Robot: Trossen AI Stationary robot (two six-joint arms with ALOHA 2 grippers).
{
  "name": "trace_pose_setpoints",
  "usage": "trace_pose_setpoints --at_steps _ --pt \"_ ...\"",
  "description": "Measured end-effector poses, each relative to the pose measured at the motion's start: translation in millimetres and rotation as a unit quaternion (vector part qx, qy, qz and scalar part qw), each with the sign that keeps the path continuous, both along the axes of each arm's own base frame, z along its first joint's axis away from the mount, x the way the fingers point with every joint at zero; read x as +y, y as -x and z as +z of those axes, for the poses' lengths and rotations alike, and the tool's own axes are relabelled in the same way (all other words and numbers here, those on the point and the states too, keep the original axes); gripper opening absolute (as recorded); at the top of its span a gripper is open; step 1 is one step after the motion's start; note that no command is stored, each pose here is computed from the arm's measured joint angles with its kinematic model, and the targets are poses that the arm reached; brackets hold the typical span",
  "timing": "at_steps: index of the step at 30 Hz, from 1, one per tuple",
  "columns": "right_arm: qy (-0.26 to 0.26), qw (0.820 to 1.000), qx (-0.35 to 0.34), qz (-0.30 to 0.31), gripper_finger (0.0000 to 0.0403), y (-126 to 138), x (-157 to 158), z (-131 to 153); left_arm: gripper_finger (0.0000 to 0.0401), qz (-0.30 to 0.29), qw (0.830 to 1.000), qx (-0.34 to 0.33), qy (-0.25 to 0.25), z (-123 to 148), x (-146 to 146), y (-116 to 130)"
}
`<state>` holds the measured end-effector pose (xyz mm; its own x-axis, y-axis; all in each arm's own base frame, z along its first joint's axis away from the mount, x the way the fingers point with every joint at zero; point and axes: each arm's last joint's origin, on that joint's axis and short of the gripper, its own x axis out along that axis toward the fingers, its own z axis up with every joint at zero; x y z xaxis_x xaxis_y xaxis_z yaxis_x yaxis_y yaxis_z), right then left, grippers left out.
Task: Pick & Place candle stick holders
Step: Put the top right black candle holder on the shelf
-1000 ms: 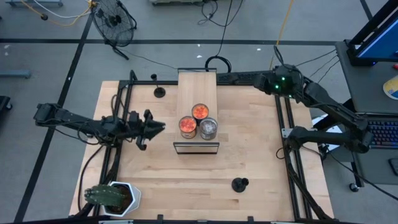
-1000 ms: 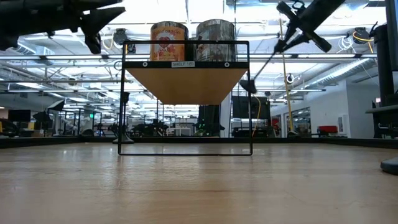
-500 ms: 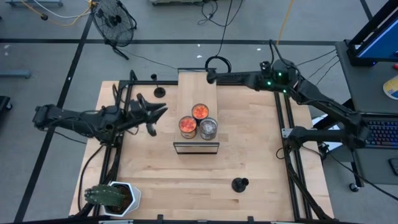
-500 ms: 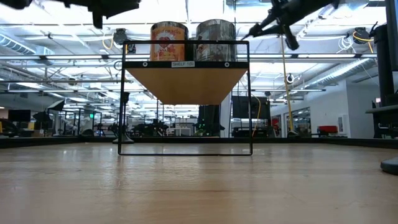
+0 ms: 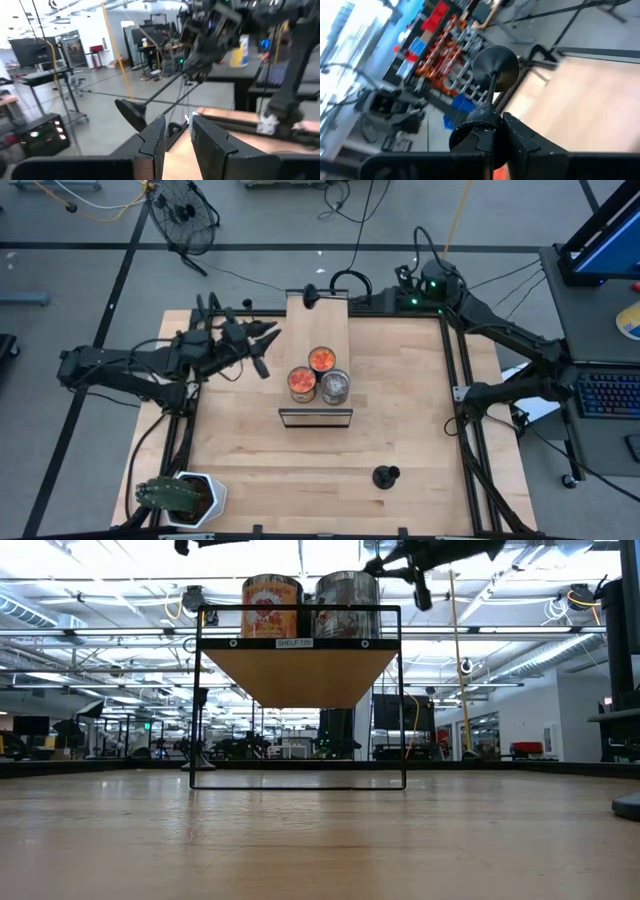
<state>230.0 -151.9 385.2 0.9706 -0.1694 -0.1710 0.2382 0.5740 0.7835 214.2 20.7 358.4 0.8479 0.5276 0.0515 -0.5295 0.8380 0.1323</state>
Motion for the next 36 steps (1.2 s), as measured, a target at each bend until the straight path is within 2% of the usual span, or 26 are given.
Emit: trace_pose_setpoints --at_steps 6,9,13,20,28,36 --pt "0.015 0.997 0.074 0.027 0.0012 -23.7 -7.1 19.9 0.0092 0.037 0.998 0.056 -0.017 17.6 12.5 -16.5" --pt "0.040 0.995 0.087 0.029 0.0012 -35.9 -12.7 31.6 0.0092 0.052 0.995 0.084 -0.025 26.9 18.4 -23.3" --pt "0.068 0.992 0.095 0.041 0.0012 -52.8 -19.9 41.5 0.0092 0.065 0.988 0.126 -0.064 38.7 25.2 -34.5" --pt "0.087 0.987 0.116 0.067 0.0012 -84.5 -27.1 37.0 0.0092 0.089 0.976 0.164 -0.115 49.1 37.5 -56.2" --pt "0.099 0.983 0.131 0.086 0.0012 -106.4 -30.7 25.9 0.0093 0.109 0.973 0.177 -0.102 43.2 55.3 -67.8" --pt "0.103 0.981 0.136 0.089 0.0012 -109.1 -32.3 22.1 0.0093 0.022 0.985 0.158 -0.071 40.4 61.5 -68.5"
